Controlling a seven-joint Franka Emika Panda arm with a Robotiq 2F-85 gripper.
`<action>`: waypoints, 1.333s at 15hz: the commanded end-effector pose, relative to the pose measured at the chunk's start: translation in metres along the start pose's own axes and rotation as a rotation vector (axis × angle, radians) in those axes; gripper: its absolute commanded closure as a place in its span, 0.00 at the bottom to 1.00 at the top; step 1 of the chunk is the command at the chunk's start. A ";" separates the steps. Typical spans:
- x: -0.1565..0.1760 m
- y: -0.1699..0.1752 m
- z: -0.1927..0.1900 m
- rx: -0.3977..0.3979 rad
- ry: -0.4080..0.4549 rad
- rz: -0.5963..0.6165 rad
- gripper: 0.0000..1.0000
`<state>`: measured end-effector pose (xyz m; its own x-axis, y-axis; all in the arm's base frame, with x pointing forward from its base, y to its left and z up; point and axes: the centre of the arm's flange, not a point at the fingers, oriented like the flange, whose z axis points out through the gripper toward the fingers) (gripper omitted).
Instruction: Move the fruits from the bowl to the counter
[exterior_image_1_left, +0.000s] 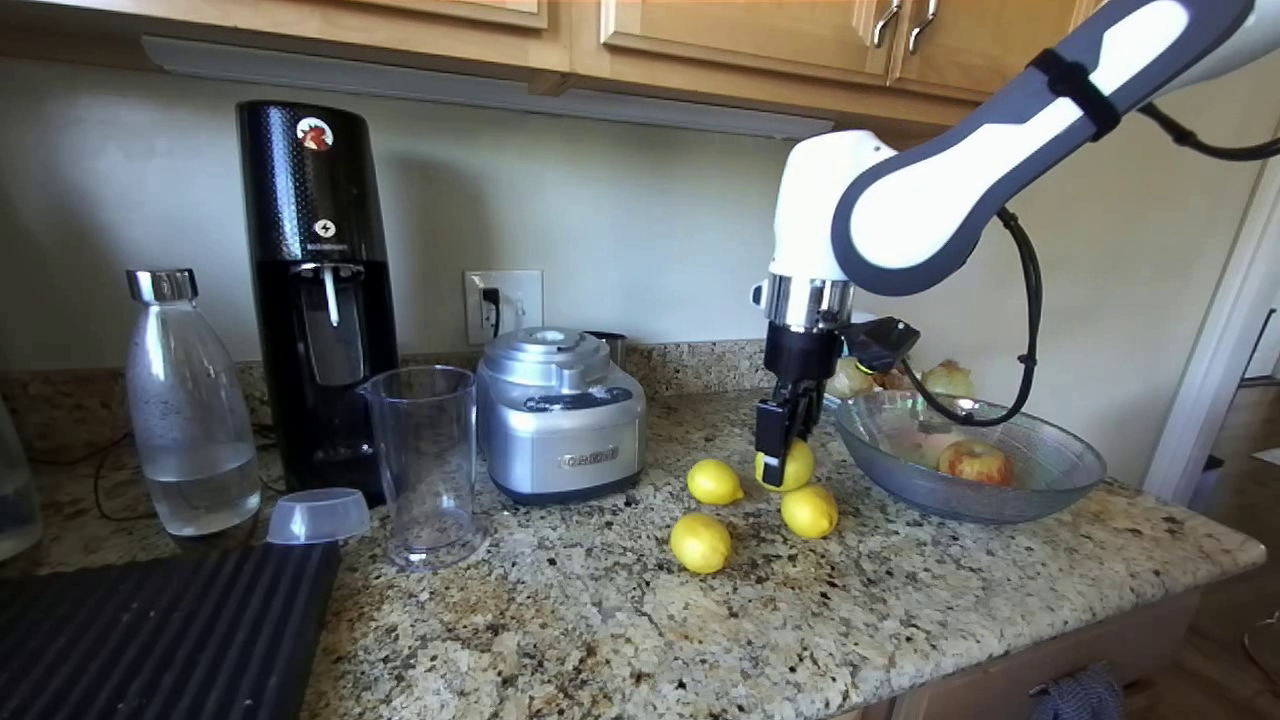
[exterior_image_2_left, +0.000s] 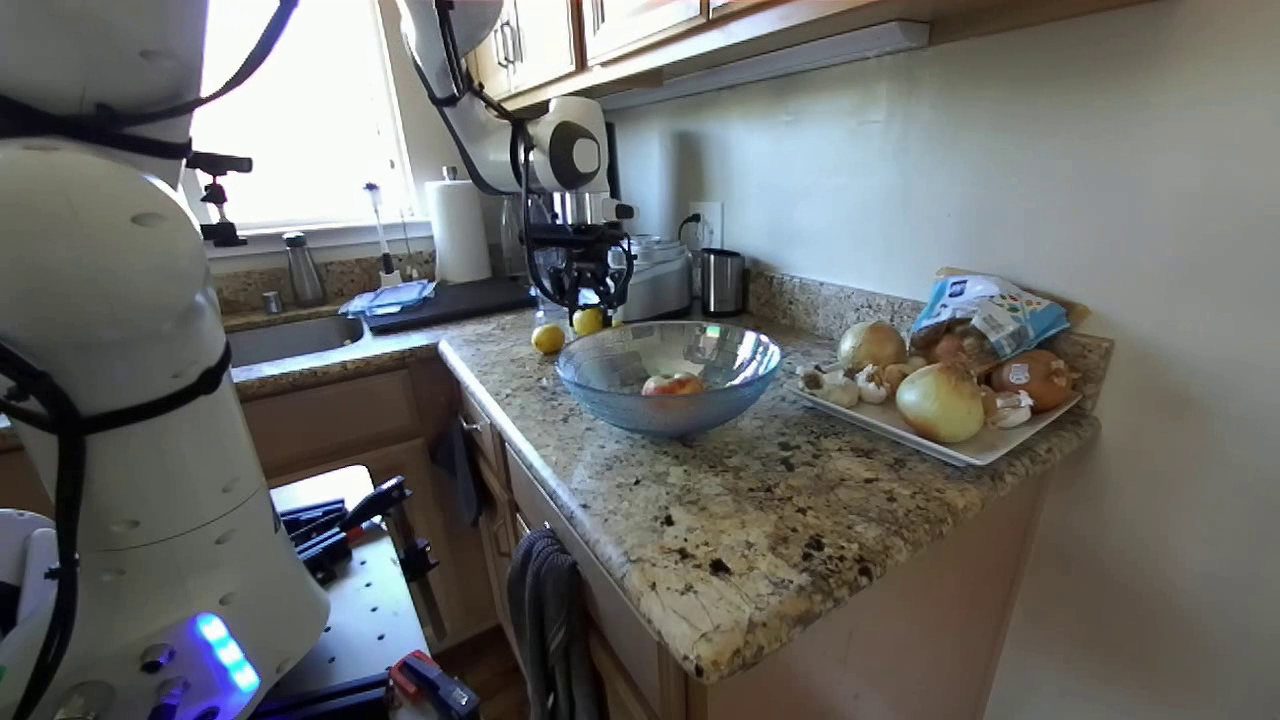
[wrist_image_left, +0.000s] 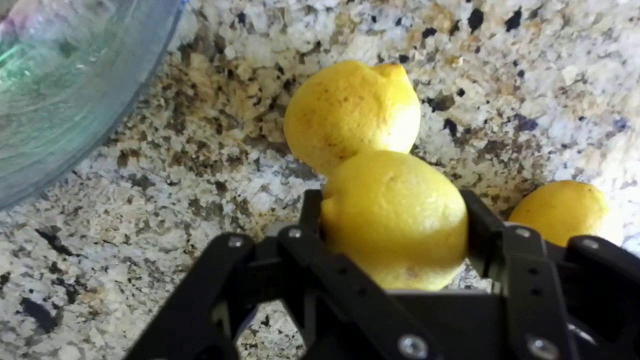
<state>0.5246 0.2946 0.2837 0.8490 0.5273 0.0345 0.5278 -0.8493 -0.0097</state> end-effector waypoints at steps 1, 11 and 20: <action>0.019 0.006 0.008 -0.027 0.015 -0.019 0.35; 0.037 0.042 0.031 -0.076 0.009 -0.004 0.37; 0.026 0.052 0.030 -0.089 -0.002 0.024 0.00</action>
<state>0.5791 0.2703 0.2430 0.8591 0.5115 0.0188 0.5103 -0.8587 0.0466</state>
